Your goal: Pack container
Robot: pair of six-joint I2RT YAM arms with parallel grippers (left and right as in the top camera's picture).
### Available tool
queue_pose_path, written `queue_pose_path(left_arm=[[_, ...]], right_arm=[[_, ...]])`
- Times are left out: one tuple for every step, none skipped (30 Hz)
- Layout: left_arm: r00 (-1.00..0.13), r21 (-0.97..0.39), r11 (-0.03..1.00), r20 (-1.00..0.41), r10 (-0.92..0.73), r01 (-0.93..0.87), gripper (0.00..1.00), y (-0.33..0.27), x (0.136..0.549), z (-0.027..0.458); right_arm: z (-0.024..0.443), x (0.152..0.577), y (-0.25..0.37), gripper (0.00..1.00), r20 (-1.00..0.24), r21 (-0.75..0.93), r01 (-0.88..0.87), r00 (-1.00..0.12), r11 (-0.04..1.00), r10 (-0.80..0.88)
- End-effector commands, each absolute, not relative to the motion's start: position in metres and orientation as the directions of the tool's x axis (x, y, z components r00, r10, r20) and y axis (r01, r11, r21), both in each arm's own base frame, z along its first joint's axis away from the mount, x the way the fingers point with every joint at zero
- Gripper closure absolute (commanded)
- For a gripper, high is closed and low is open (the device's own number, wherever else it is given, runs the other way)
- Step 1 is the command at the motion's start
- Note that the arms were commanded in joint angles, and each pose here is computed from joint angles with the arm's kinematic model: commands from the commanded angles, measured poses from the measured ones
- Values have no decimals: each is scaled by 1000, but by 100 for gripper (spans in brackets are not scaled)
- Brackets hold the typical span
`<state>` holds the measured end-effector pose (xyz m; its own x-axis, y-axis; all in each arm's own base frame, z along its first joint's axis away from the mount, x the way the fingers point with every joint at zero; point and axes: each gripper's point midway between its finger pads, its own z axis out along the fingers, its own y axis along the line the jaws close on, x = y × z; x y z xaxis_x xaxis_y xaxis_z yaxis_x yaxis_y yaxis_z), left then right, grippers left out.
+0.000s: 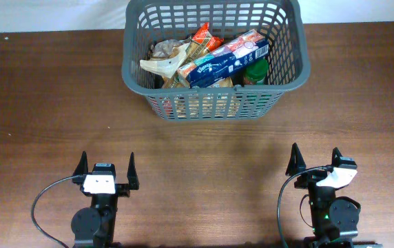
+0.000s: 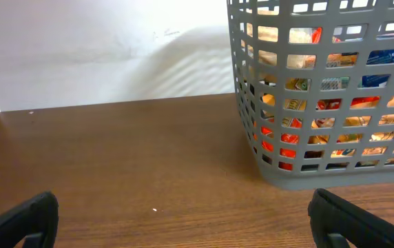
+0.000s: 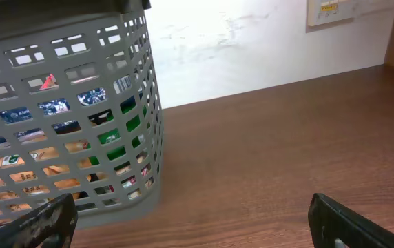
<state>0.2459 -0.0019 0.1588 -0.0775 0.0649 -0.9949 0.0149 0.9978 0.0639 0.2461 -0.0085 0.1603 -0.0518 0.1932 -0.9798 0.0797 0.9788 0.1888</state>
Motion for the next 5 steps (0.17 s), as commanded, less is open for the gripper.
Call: queue_pose_path(left_arm=[[-79,81,997,-994,81,0,1,1,246,156],[-79,81,997,-994,81,0,1,1,246,156],[-79,81,997,-994,80,0,1,1,246,156],[-79,81,997,-994,80,0,1,1,246,156],[-79,81,997,-994,80,0,1,1,246,156]], right_arm=[[158,246,-7,1,-982,178,73,-58,981,182],[158,246,-7,1,-982,178,73,-58,981,182],[158,246,-7,1,-982,178,73,-58,981,182],[158,246,-7,1,-982,178,73,-58,981,182],[158,246,-7,1,-981,178,73,-58,981,183]])
